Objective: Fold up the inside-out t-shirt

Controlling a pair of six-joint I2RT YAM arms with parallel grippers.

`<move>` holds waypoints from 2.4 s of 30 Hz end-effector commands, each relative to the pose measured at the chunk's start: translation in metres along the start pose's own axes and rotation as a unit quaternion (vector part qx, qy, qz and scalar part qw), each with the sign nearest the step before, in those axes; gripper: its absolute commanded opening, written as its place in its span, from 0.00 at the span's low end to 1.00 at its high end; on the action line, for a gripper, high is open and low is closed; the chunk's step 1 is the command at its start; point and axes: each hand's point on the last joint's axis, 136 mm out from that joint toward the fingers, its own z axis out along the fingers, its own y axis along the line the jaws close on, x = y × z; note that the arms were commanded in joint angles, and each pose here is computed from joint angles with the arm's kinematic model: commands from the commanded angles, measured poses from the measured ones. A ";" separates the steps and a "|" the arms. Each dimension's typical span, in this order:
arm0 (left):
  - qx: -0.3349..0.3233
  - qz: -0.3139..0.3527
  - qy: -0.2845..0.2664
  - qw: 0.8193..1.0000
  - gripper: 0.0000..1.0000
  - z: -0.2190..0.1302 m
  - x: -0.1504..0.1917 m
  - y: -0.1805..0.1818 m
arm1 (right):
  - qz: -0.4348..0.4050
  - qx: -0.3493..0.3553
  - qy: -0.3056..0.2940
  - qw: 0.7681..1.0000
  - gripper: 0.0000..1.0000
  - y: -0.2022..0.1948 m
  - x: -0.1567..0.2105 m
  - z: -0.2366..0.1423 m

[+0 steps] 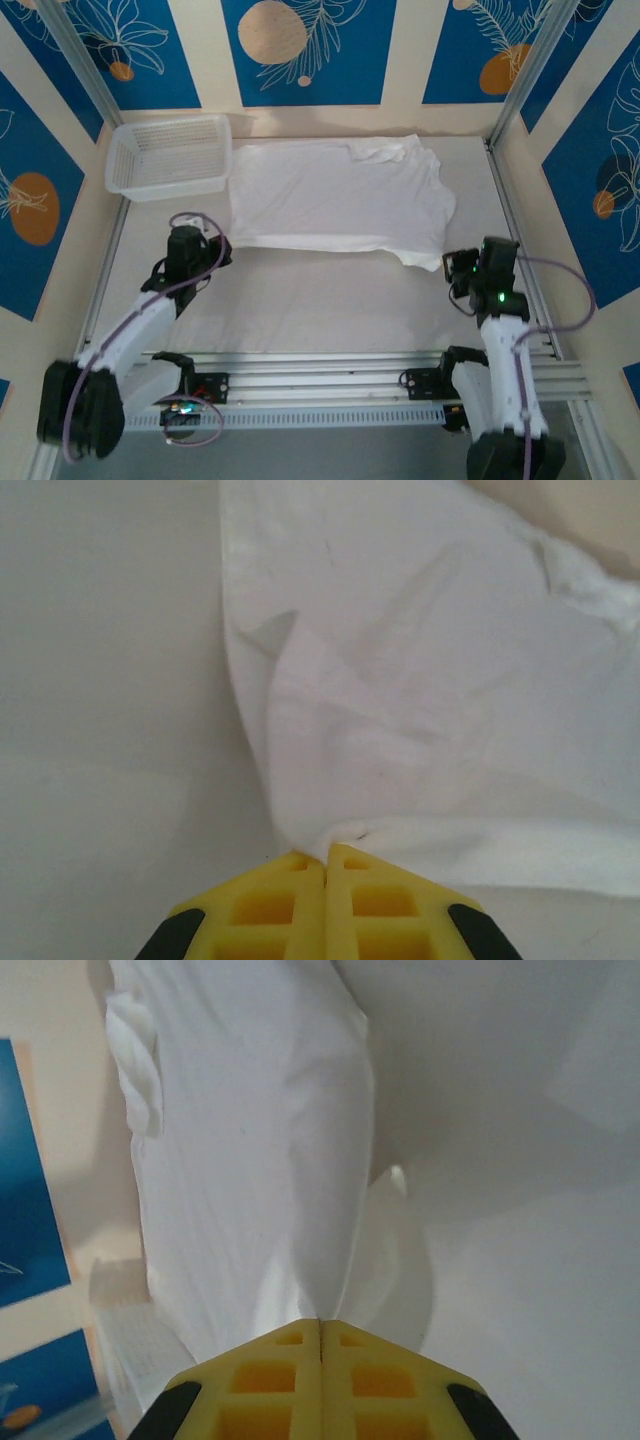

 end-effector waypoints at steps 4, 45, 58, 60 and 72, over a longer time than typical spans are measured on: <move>-0.003 -0.034 -0.078 0.996 0.43 -0.050 0.004 0.020 | -0.018 -0.093 -0.074 0.993 0.69 -0.014 0.002 -0.050; -0.169 -0.033 0.145 0.974 0.58 0.000 0.069 0.067 | -0.165 0.175 0.084 0.967 0.06 -0.025 -0.020 0.103; -0.227 -0.080 0.168 0.956 0.49 0.016 0.090 0.089 | -0.175 0.149 0.075 0.970 0.06 -0.023 -0.012 0.081; -0.245 -0.082 0.162 0.952 0.49 0.013 0.090 0.096 | -0.175 0.148 0.077 0.970 0.06 -0.022 -0.012 0.081; -0.212 -0.111 0.156 0.958 0.24 0.025 0.089 0.084 | -0.186 0.149 0.075 0.968 0.06 -0.020 -0.007 0.081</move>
